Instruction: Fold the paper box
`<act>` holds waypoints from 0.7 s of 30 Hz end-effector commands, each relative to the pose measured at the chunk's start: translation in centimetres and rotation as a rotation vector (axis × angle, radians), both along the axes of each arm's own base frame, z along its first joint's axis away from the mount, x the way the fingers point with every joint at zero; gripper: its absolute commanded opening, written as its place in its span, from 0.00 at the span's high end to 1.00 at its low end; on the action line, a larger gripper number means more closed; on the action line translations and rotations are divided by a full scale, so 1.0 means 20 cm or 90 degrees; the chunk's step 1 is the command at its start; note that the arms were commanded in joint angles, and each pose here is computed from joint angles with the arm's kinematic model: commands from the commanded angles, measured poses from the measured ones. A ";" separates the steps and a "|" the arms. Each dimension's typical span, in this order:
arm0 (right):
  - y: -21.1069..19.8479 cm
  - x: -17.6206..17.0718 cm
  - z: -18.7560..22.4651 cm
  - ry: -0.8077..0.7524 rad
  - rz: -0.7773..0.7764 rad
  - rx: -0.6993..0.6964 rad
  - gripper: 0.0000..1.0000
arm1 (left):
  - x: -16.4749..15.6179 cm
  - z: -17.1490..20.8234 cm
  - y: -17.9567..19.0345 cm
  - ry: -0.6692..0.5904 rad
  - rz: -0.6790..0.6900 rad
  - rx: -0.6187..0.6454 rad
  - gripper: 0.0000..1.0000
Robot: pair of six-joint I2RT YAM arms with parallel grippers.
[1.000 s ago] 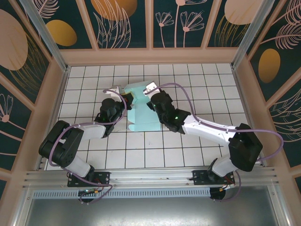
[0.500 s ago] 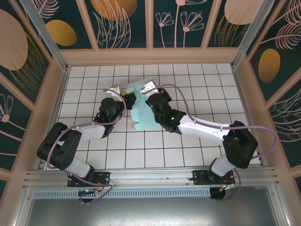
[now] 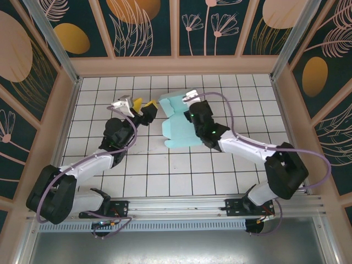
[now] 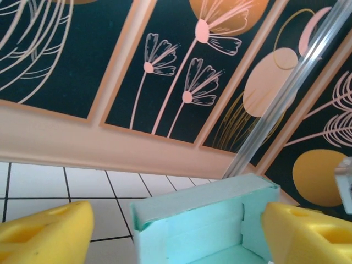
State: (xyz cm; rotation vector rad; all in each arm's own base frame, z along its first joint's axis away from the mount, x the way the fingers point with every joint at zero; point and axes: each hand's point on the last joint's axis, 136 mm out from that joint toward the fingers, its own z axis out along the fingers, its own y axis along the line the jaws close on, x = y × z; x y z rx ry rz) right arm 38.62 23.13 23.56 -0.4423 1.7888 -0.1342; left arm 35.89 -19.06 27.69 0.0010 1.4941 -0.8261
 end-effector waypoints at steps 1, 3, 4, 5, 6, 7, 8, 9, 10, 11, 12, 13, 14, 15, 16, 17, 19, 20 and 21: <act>0.00 -0.07 0.17 0.014 0.117 0.226 1.00 | 0.05 -0.14 0.18 0.062 0.078 -0.019 0.17; -0.02 -0.11 0.21 0.028 0.181 0.290 1.00 | 0.07 -0.19 0.29 0.092 0.119 -0.048 0.17; -0.02 -0.13 0.23 0.032 0.207 0.310 1.00 | 0.08 -0.22 0.35 0.110 0.139 -0.061 0.17; 0.01 -0.18 0.25 0.034 0.247 0.326 1.00 | 0.10 -0.25 0.38 0.127 0.149 -0.067 0.17; -0.02 -0.19 0.27 0.032 0.268 0.348 1.00 | 0.12 -0.28 0.40 0.145 0.151 -0.068 0.17; -0.02 -0.22 0.29 0.037 0.303 0.368 1.00 | 0.14 -0.30 0.39 0.160 0.141 -0.064 0.18; -0.01 -0.25 0.30 0.042 0.332 0.383 1.00 | 0.16 -0.32 0.37 0.168 0.127 -0.059 0.19; -0.01 -0.28 0.31 0.046 0.365 0.398 1.00 | 0.17 -0.32 0.32 0.171 0.100 -0.053 0.21; 0.01 -0.31 0.31 0.052 0.392 0.407 1.00 | 0.19 -0.31 0.27 0.167 0.065 -0.054 0.24; 0.02 -0.33 0.31 0.061 0.414 0.416 1.00 | 0.19 -0.31 0.22 0.165 0.033 -0.052 0.26; 0.04 -0.36 0.31 0.071 0.440 0.422 1.00 | 0.20 -0.30 0.17 0.162 -0.001 -0.054 0.28; 0.05 -0.37 0.31 0.078 0.458 0.426 1.00 | 0.21 -0.30 0.12 0.159 -0.032 -0.054 0.29; 0.07 -0.38 0.31 0.085 0.472 0.432 1.00 | 0.21 -0.29 0.07 0.158 -0.056 -0.051 0.29; 0.08 -0.40 0.31 0.093 0.490 0.440 1.00 | 0.21 -0.29 0.02 0.159 -0.081 -0.044 0.30; 0.10 -0.41 0.32 0.099 0.502 0.446 1.00 | 0.21 -0.29 -0.03 0.159 -0.102 -0.037 0.30; 0.11 -0.41 0.31 0.108 0.513 0.453 1.00 | 0.21 -0.29 -0.08 0.156 -0.126 -0.029 0.31; 0.13 -0.41 0.30 0.120 0.521 0.458 1.00 | 0.20 -0.27 -0.16 0.147 -0.164 -0.019 0.34; 0.14 -0.40 0.29 0.126 0.522 0.458 1.00 | 0.19 -0.26 -0.20 0.143 -0.178 -0.017 0.34; 0.14 -0.39 0.28 0.134 0.519 0.456 1.00 | 0.18 -0.25 -0.23 0.140 -0.192 -0.016 0.36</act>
